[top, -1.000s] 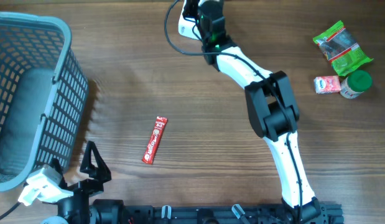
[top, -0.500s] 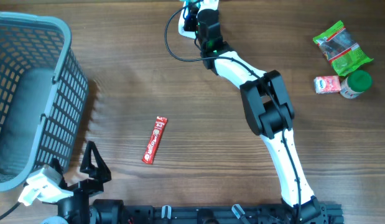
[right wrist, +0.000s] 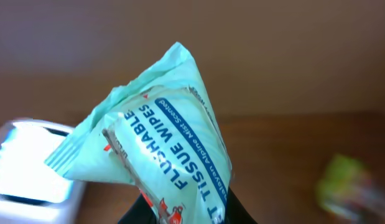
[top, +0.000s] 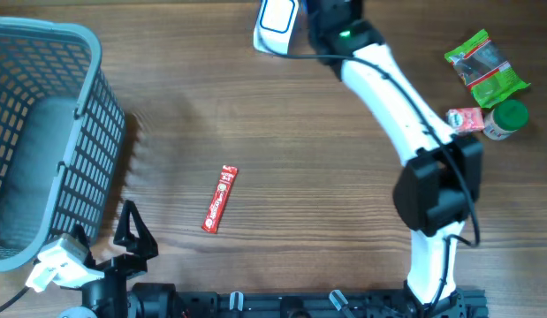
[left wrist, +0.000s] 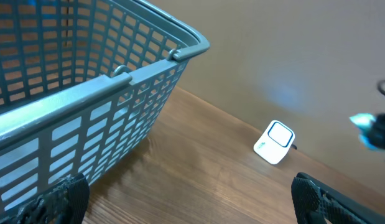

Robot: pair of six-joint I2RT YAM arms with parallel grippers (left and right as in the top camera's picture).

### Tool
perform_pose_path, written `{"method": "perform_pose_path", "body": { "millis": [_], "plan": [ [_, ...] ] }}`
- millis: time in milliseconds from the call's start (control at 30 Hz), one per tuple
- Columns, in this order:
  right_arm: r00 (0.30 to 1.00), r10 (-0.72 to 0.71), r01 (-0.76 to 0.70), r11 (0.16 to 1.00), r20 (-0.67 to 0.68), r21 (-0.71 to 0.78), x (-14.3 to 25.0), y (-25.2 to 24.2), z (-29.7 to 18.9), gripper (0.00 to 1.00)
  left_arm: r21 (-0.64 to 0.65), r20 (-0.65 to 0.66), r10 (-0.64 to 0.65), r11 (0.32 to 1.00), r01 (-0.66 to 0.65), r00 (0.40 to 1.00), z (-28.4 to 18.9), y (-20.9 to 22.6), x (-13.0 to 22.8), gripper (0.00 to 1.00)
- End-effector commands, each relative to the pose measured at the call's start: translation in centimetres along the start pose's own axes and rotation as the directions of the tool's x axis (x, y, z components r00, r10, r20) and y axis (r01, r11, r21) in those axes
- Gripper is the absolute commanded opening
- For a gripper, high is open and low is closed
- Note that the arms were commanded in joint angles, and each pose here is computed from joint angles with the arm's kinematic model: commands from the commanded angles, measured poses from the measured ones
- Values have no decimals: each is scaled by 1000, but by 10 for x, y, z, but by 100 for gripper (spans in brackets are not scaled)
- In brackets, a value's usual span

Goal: Scan the item barcode
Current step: 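Carry the wipes pack right and release it beside the snack bag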

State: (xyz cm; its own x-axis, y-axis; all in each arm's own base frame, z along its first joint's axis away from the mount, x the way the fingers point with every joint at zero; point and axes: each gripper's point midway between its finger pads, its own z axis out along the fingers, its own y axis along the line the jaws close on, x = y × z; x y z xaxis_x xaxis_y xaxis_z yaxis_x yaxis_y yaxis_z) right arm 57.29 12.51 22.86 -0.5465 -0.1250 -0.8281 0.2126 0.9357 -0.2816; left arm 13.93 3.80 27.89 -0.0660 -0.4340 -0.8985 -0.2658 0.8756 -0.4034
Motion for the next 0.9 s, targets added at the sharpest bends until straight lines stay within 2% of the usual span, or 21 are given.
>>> {"method": "perform_pose_path", "body": {
  "millis": [0,100,167,333,467,500,567,667,767,867],
  "plan": [
    [978,-69,115,967,-197,228,56,-92,46,4,4,3,-8,1000,8,1000,-1,-1,0,100],
    [948,72,39,940,-309,339,109,-158,71,4,4,3,-8,1000,8,1000,-1,-1,0,100],
    [923,119,11,942,-366,334,136,-179,82,4,4,3,-8,1000,8,1000,-1,-1,0,100],
    [843,212,-119,970,-495,213,197,-194,102,11,4,3,-8,1000,8,1000,-1,-1,0,100],
    [826,247,-181,967,-507,177,209,-195,108,14,4,3,-8,1000,8,1000,-1,-1,0,100],
    [826,247,-180,967,-507,178,210,-196,108,20,4,3,-8,1000,8,1000,-1,-1,0,100],
    [829,245,-179,968,-503,175,207,-195,108,100,4,3,-8,1000,8,1000,-1,-1,0,100],
    [842,231,-175,972,-487,157,190,-190,99,100,4,3,-8,1000,8,1000,-1,-1,0,100],
    [876,230,-194,973,-424,128,150,-183,80,100,4,3,-8,1000,8,1000,-1,-1,0,100],
    [902,206,-210,977,-379,32,113,-161,44,100,4,3,-8,1000,8,1000,-1,-1,0,100]
  ]
}}
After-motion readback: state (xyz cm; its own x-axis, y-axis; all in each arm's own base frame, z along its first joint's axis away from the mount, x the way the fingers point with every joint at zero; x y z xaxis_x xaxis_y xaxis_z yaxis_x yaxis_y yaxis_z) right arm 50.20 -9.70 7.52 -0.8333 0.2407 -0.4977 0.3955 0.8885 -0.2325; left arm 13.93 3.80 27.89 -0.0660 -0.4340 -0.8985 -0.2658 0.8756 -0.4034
